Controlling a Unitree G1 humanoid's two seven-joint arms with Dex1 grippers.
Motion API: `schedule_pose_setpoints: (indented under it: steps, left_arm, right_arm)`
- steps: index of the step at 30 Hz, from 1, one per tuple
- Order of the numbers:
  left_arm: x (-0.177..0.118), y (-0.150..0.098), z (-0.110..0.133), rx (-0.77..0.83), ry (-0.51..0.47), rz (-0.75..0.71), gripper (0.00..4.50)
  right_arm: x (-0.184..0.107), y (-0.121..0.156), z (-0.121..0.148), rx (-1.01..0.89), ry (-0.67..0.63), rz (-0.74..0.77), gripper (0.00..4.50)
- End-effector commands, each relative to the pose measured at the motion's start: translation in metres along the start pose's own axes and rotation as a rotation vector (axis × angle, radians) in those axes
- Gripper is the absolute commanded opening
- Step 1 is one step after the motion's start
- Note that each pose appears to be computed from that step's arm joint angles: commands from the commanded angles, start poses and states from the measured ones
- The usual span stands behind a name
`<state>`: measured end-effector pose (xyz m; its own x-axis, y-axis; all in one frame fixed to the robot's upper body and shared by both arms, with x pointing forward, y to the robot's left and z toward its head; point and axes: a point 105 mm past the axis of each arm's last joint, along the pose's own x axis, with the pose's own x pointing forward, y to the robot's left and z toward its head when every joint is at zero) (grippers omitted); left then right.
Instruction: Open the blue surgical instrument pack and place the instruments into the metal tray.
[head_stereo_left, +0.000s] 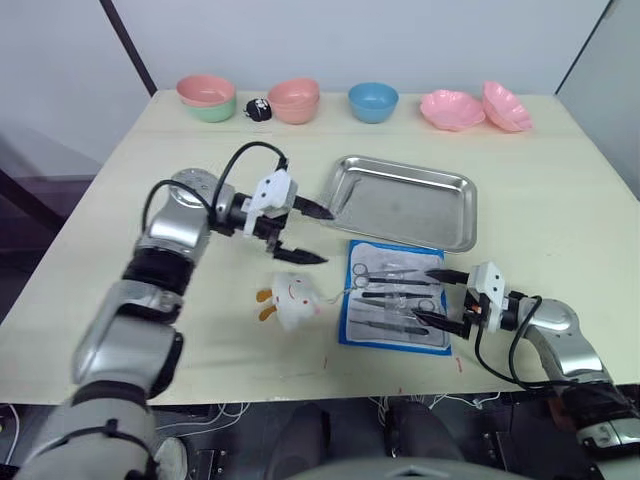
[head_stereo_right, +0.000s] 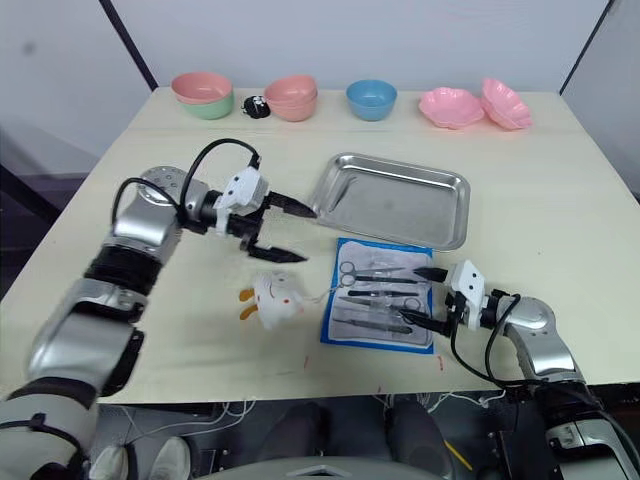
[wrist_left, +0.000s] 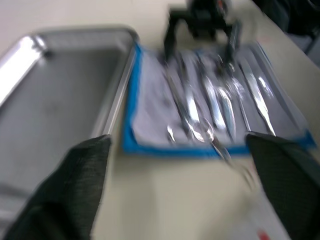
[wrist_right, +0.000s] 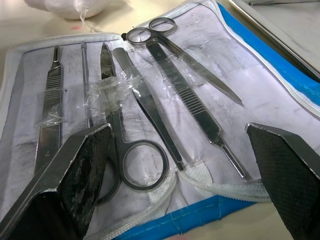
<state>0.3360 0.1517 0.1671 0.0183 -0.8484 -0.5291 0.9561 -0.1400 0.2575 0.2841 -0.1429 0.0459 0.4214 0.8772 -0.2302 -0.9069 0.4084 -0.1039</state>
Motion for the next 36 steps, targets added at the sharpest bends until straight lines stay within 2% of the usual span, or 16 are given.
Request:
schedule_pose_setpoints:
  steps: [1,5,12,16,21,25,26,27,36]
  left_arm:
    - [-0.007,-0.014,0.011,0.087,0.023,-0.112,4.45]
    - [-0.008,-0.014,0.014,0.082,-0.011,-0.113,4.45]
    - [0.009,-0.002,0.026,0.062,-0.128,-0.083,4.45]
    - [0.027,0.005,0.025,0.038,-0.142,-0.067,4.45]
    - [0.059,0.016,0.022,0.014,-0.144,0.02,4.45]
    - [0.079,0.015,0.013,0.019,-0.116,0.032,2.81]
    - [0.083,0.014,0.01,0.013,-0.108,0.038,2.24]
    - [0.088,0.014,0.008,0.008,-0.103,0.041,2.05]
    - [0.121,0.013,-0.003,-0.046,-0.114,0.079,2.05]
  right_arm:
    - [-0.008,0.026,-0.064,0.153,0.228,0.015,4.5]
    - [-0.01,0.028,-0.065,0.158,0.229,0.012,4.5]
    - [-0.011,0.027,-0.065,0.159,0.229,0.007,4.5]
    - [-0.011,0.026,-0.064,0.156,0.232,0.008,4.5]
    - [-0.01,0.025,-0.063,0.156,0.23,0.009,4.5]
    - [-0.01,0.025,-0.063,0.154,0.228,0.009,4.5]
    - [-0.009,0.025,-0.063,0.154,0.228,0.008,4.5]
    - [-0.009,0.025,-0.062,0.154,0.228,0.008,4.5]
    - [-0.007,0.025,-0.063,0.154,0.224,0.005,4.5]
